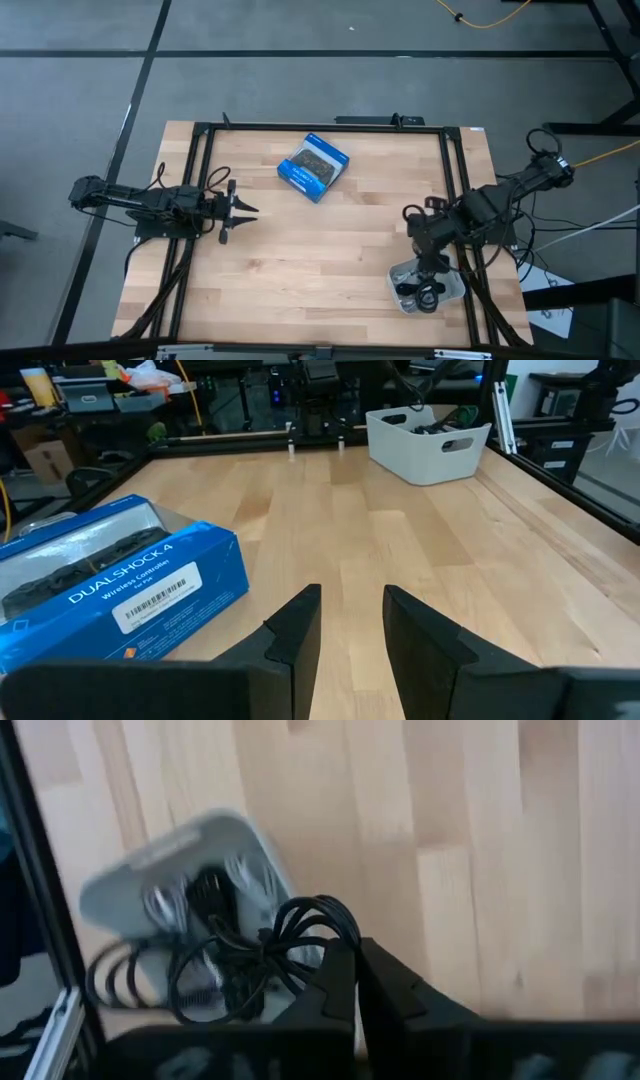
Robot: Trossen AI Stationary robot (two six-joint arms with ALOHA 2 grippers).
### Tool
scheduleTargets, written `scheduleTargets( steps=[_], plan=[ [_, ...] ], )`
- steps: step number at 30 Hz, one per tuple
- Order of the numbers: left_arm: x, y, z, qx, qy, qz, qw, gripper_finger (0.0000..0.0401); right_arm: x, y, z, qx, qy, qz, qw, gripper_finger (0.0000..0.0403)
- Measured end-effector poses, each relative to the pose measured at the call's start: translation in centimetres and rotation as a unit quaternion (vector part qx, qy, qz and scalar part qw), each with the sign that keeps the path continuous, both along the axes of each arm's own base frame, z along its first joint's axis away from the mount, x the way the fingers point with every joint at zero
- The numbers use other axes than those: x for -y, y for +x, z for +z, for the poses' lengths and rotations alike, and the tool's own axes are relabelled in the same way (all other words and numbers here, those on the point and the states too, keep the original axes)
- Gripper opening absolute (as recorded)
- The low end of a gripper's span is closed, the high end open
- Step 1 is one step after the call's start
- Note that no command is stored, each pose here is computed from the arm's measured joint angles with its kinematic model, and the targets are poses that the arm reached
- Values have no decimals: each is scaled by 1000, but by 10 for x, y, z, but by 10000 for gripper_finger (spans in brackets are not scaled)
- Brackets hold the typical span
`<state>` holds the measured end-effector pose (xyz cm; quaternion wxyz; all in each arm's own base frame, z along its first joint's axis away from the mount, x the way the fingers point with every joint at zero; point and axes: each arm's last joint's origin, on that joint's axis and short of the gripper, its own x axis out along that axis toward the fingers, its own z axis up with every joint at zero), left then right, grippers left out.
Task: Pick and place USB-C Cables
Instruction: Put the black charger cable into the gray bin
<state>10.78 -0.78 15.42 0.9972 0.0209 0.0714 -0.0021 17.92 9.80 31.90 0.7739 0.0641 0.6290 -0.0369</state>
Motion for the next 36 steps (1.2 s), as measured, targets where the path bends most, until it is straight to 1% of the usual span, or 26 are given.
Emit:
scheduleTargets(
  steps=[3, 4, 6, 9, 11, 14, 17, 22, 26, 30, 33, 36],
  plan=[
    [0, 0, 0, 0, 0, 0, 1000, 102, -4, -11, 1, -46, 12, -34, 998, 2],
    [0, 0, 0, 0, 0, 0, 1000, 102, -6, -14, 0, -58, 14, -37, 998, 2],
    [0, 0, 0, 0, 0, 0, 1000, 102, -11, -19, -1, -75, 18, -24, 997, 2],
    [0, 0, 0, -1, 0, 0, 1000, 102, -20, -21, -5, -78, 33, 35, 996, 1],
    [0, 0, 0, -1, 0, 0, 1000, 102, -25, -21, -10, -74, 40, 88, 993, 1],
    [0, 0, 0, -1, 0, 0, 1000, 102, -30, -24, -20, -79, 42, 173, 981, 1],
    [0, 0, 0, -1, 0, 0, 1000, 102, -35, -24, -33, -80, 60, 238, 966, 1],
    [0, 0, 0, 0, 0, 0, 1000, 102, -39, -22, -46, -75, 64, 298, 949, 1],
    [0, 0, 0, 1, 0, 0, 1000, 102, -40, -19, -48, -66, 39, 321, 944, 1],
    [0, 0, 0, 1, -1, 0, 1000, 102, -40, -16, -42, -49, 39, 329, 942, 1],
    [0, 0, 0, 0, -1, 0, 1000, 102, -39, -15, -42, -48, 41, 320, 945, 1],
    [0, 0, 0, 0, -1, 0, 1000, 102, -39, -15, -44, -52, 43, 295, 953, 16]
  ],
)
